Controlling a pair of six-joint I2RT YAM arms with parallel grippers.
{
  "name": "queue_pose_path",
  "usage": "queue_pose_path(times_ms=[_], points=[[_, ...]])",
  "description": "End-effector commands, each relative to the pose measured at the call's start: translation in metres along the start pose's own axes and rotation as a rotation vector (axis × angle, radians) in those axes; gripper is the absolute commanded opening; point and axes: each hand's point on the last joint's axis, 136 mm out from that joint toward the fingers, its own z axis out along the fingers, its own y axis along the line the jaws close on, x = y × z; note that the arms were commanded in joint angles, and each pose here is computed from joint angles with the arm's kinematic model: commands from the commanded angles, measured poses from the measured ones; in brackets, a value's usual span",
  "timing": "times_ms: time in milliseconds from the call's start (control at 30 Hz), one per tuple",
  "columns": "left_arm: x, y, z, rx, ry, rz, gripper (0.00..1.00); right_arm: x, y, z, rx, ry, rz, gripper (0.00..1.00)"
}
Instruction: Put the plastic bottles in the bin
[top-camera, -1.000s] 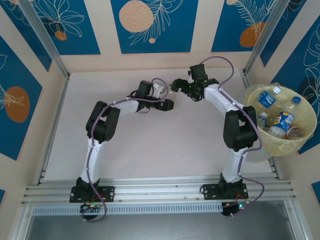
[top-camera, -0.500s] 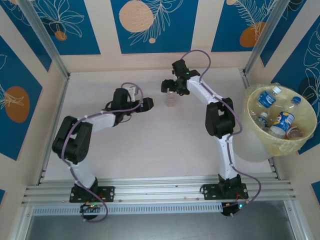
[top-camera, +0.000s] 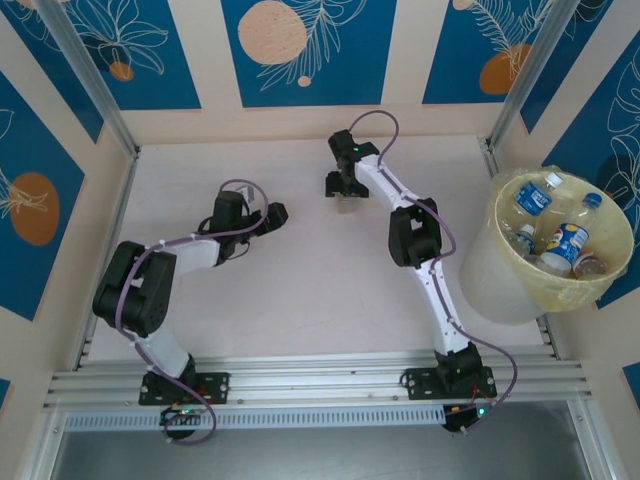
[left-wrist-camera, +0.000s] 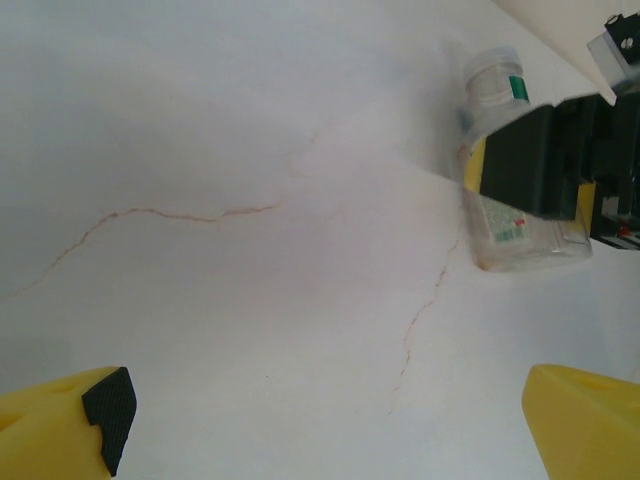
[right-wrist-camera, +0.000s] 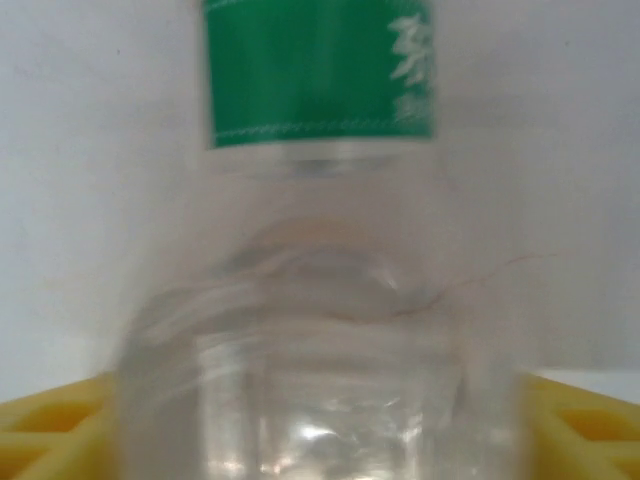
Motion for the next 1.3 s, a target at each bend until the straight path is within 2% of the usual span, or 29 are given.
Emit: queue_pose_path(times_ms=[0,67,133,333,467,600,767,867,1033,1100,1167,1267], points=[[-0.011,0.001,-0.001,0.004,-0.032,-0.025,1.0,-0.007,-0.003,-0.02,0.031,-0.035,-0.017,0.56],[-0.013,0.0,-0.001,0.009,-0.034,-0.025,1.0,-0.013,0.0,-0.038,0.017,-0.08,-0.043,0.51],[-0.014,-0.003,-0.001,0.019,-0.033,-0.025,1.0,-0.019,0.003,-0.067,-0.008,-0.153,-0.069,0.5],[-0.017,-0.024,0.001,0.091,0.002,-0.017,1.0,-0.012,0.0,-0.195,-0.061,-0.412,-0.2,0.48],[-0.016,-0.047,0.0,0.168,0.012,0.001,1.0,0.022,-0.03,-0.266,-0.096,-0.478,-0.217,0.49],[-0.009,-0.096,-0.008,0.335,0.056,0.099,1.0,0.065,-0.068,-0.333,-0.093,-0.537,-0.221,0.5],[0.003,-0.141,-0.02,0.436,0.077,0.246,1.0,0.112,-0.144,-0.408,-0.035,-0.64,-0.071,0.5],[0.003,-0.145,-0.02,0.448,0.064,0.253,1.0,0.14,-0.191,-0.432,0.042,-0.683,0.016,0.5],[0.003,-0.144,-0.012,0.452,0.072,0.228,1.0,0.176,-0.281,-0.442,0.394,-0.647,0.242,0.53],[0.004,-0.144,-0.008,0.457,0.074,0.217,1.0,0.186,-0.306,-0.437,0.462,-0.613,0.369,0.51],[0.005,-0.143,-0.007,0.46,0.077,0.213,1.0,0.191,-0.321,-0.429,0.488,-0.577,0.454,0.52],[0.007,-0.14,-0.006,0.45,0.083,0.221,1.0,0.189,-0.328,-0.413,0.428,-0.547,0.529,0.54]])
